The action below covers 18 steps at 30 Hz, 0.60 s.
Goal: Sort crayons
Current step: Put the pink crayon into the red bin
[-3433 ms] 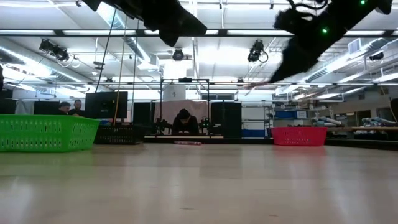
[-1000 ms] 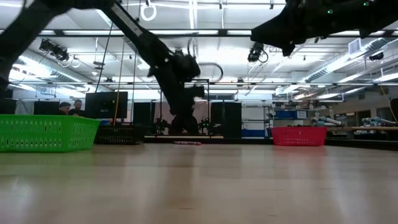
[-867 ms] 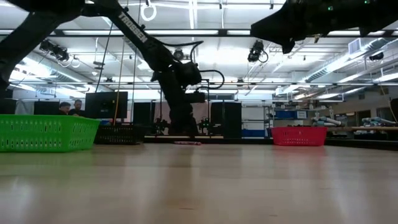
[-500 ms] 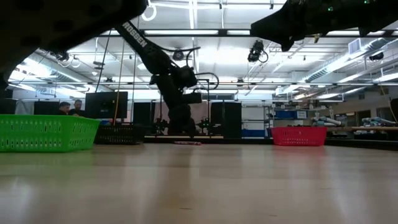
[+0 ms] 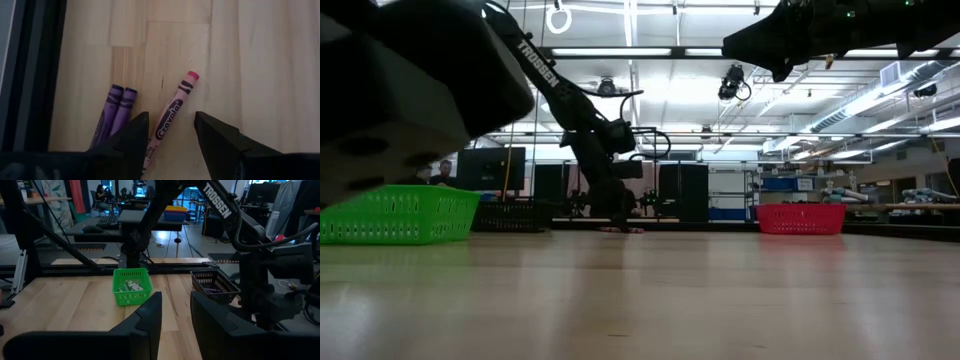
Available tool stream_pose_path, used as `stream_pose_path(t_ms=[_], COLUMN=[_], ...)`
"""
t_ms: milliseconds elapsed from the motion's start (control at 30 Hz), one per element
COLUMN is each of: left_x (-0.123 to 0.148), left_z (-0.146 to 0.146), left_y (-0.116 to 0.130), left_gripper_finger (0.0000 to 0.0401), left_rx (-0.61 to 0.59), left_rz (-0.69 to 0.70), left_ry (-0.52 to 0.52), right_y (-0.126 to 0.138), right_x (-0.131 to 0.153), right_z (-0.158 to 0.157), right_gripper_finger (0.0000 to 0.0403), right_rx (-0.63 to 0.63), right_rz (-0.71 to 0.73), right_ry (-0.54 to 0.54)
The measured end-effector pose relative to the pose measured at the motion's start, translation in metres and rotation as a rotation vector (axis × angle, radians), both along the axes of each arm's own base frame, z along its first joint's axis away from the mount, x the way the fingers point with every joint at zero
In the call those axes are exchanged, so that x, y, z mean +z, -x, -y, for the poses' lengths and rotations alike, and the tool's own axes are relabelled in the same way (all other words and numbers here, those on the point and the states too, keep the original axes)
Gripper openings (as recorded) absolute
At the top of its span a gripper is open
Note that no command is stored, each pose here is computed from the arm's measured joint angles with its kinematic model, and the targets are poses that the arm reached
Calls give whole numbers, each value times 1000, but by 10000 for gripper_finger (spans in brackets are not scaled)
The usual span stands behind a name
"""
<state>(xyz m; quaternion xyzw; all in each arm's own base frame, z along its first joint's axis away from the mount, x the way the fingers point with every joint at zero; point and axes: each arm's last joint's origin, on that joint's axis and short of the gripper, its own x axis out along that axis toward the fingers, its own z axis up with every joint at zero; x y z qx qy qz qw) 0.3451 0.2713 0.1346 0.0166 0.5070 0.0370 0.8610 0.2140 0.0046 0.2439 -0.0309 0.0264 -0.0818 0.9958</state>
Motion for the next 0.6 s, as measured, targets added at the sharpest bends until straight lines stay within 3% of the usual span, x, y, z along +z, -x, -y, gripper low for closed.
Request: stream_pose_path(t_ms=[167, 467, 600], left_x=[0, -1, -1], left_z=[1, 4, 5], left_y=[0, 2, 2], left_gripper_finger=[160, 42, 19], left_rx=[42, 126, 170], left_rz=[-6, -46, -48], left_ry=[28, 63, 88], right_y=[0, 0, 0], right_x=[0, 1, 4], right_z=[0, 0, -4], right_gripper_finger=[107, 107, 107], right_rx=[-1, 0, 17], right_rz=[4, 11, 43], right_ry=[-3, -12, -39])
